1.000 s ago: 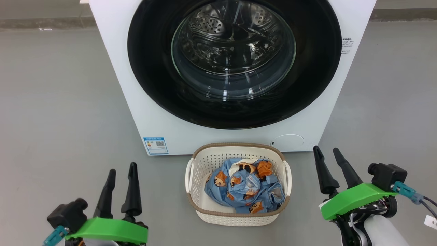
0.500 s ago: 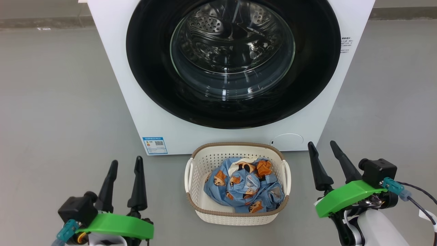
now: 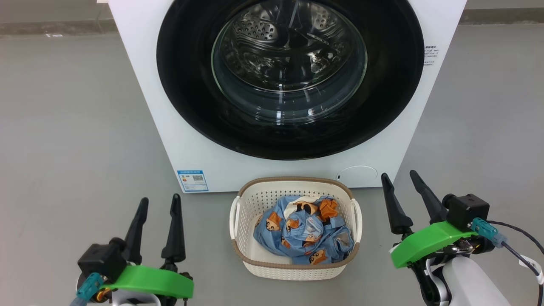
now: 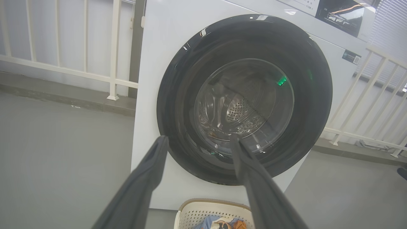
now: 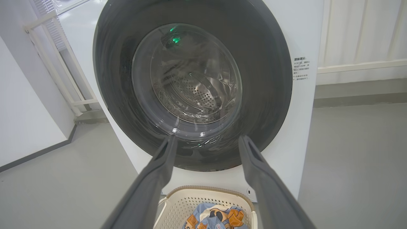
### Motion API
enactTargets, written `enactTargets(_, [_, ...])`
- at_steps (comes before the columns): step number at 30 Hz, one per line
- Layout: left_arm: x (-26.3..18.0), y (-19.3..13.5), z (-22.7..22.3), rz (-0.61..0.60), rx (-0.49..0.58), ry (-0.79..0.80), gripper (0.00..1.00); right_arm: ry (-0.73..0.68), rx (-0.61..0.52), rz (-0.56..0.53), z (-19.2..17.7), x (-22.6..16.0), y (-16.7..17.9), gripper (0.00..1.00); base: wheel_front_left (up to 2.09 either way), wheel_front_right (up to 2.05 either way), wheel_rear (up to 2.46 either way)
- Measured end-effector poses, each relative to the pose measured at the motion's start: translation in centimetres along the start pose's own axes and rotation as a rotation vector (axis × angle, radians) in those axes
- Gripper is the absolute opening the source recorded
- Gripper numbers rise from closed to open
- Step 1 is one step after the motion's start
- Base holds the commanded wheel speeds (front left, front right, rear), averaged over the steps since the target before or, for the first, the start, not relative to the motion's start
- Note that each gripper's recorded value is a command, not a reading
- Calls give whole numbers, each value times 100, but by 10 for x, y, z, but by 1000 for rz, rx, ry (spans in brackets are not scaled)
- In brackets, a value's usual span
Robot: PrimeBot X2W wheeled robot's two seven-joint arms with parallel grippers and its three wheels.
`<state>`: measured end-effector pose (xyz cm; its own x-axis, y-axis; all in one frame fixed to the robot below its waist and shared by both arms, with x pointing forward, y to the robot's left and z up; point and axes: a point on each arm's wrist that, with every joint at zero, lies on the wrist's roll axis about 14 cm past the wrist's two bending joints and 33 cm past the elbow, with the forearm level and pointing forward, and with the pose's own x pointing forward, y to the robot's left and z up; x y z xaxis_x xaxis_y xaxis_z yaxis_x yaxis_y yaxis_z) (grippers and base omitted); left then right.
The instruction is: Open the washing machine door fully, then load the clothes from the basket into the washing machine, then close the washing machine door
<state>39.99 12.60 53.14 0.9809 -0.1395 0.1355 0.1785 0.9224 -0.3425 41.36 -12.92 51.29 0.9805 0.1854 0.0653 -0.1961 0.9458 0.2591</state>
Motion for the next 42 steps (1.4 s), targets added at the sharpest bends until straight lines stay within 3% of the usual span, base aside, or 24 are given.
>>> enactTargets(33, [0, 1, -2, 2, -1, 5, 100, 13, 0, -17, -4, -1, -4, 100, 0, 0, -1])
enactTargets(42, [0, 3, -3, 5, 8, 11, 100, 16, 2, -8, -5, -1, -1, 100, 49, 49, -98])
